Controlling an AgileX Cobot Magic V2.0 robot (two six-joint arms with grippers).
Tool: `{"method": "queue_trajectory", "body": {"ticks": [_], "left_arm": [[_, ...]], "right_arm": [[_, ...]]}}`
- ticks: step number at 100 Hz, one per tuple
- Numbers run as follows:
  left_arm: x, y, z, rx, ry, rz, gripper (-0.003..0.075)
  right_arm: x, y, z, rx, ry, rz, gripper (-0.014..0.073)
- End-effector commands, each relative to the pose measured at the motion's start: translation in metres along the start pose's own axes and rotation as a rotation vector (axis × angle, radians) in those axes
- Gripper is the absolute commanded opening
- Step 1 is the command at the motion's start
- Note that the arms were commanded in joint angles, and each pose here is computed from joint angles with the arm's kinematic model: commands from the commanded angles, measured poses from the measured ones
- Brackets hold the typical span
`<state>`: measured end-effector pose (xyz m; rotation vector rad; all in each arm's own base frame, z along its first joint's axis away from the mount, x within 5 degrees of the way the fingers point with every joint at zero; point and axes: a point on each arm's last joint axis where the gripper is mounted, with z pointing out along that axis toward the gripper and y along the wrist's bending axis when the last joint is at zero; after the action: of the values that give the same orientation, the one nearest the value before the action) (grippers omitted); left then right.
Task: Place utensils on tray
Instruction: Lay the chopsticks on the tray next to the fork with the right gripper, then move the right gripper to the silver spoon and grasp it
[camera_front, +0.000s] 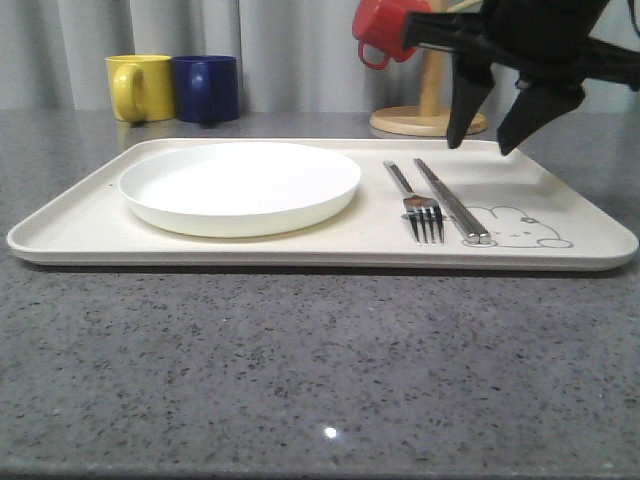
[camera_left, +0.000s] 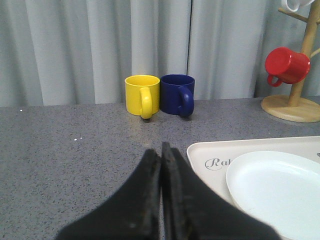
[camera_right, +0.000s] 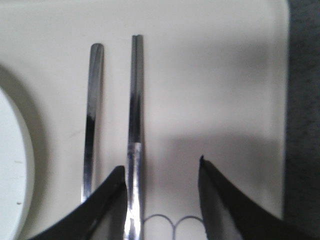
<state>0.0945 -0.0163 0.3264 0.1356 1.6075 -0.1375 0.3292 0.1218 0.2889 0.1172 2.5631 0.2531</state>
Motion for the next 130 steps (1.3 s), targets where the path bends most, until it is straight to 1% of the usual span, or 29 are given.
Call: {"method": "queue_trajectory", "body": {"ticks": [1, 7, 23, 40, 61, 79, 109, 130], "left_arm": [[-0.016, 0.002, -0.002, -0.021, -0.105, -0.009, -0.0018], [-0.016, 0.002, -0.002, -0.021, -0.105, -0.009, -0.0018], [-0.016, 0.002, -0.002, -0.021, -0.105, -0.009, -0.0018], [-0.016, 0.002, -0.002, -0.021, -0.105, -0.009, -0.0018], [-0.016, 0.002, -0.002, -0.021, -0.105, -0.009, -0.0018], [-0.016, 0.002, -0.002, -0.021, -0.105, -0.009, -0.0018], [-0.016, 0.002, -0.002, -0.021, -0.105, -0.009, -0.0018], [-0.016, 0.002, -0.002, -0.021, -0.105, -0.009, -0.0018]], "right_arm": [[-0.018, -0.014, -0.04, 0.012, -0.111, -0.044, 0.035], [-0.02, -0.028, -0.047, 0.043, -0.107, -0.052, 0.035], [-0.028, -0.072, -0.062, 0.139, -0.097, -0.021, 0.035], [-0.03, -0.117, -0.067, 0.236, -0.038, 0.025, 0.035], [-0.032, -0.153, -0.066, 0.297, -0.019, 0.038, 0.035], [-0.032, -0.168, -0.045, 0.3, 0.049, 0.023, 0.035], [-0.033, -0.175, -0.014, 0.292, 0.094, 0.03, 0.035], [-0.032, -0.176, -0.007, 0.287, 0.113, 0.036, 0.0338]]}}
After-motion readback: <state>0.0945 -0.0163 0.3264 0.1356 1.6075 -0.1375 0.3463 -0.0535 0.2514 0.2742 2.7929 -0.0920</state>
